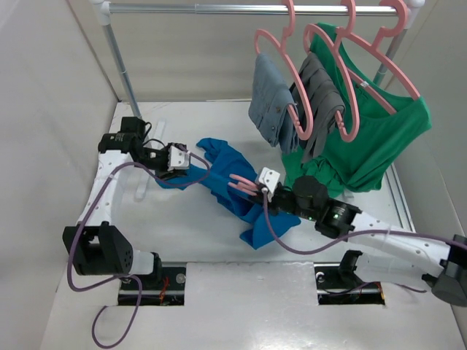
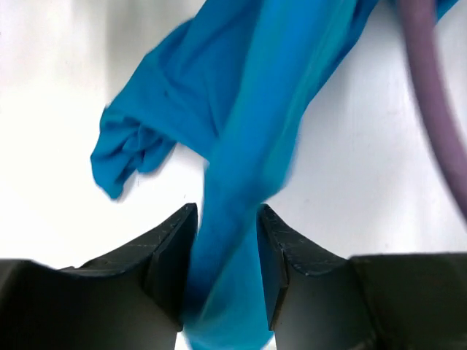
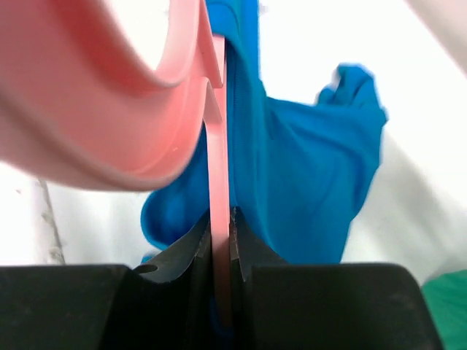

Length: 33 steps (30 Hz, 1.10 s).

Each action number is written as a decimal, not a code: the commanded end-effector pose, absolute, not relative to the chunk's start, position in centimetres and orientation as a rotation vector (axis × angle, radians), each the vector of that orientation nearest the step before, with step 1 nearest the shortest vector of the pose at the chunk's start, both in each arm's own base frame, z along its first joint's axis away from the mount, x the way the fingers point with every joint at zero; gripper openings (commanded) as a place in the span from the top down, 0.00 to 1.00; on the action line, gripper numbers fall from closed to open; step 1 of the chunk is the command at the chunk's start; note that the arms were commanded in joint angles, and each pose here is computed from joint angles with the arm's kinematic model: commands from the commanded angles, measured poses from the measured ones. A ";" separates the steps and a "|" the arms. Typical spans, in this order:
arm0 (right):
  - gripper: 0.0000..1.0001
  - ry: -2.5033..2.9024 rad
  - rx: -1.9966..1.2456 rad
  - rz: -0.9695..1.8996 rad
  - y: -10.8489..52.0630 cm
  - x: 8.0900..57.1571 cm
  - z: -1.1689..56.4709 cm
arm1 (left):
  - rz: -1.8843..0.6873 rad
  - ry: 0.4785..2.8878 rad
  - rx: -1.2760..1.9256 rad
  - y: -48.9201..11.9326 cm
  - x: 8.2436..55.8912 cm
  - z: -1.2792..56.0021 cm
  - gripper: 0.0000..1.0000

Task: Place the t-shirt on the hanger
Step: Place tshirt on hanger

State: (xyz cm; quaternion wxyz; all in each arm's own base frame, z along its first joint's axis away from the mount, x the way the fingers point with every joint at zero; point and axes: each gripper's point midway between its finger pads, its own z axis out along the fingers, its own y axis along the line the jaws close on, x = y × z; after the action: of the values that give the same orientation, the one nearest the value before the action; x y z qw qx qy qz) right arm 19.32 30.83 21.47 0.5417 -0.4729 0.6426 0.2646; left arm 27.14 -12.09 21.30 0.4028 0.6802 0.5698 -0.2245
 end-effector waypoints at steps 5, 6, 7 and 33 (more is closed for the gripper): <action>1.00 1.461 -1.073 0.675 30.0 18.6 25.8 | -0.493 1.497 1.758 -10.5 28.5 20.5 0.61; 1.00 1.465 -1.094 0.675 30.0 18.3 25.8 | -0.485 1.484 1.745 -10.6 28.8 21.0 0.63; 1.00 1.474 -1.108 0.680 30.1 18.2 25.6 | -0.490 1.488 1.719 -10.8 29.1 21.5 0.68; 1.00 1.461 -1.269 0.770 27.3 17.6 30.8 | -0.331 1.517 1.620 -5.5 30.2 22.8 0.58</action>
State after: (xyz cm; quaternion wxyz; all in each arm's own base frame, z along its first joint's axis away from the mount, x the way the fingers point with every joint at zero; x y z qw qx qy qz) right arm 18.00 25.90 25.95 0.4648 -0.5157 0.6604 0.2861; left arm 31.15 -5.40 21.37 0.4189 0.6402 0.6247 -0.1563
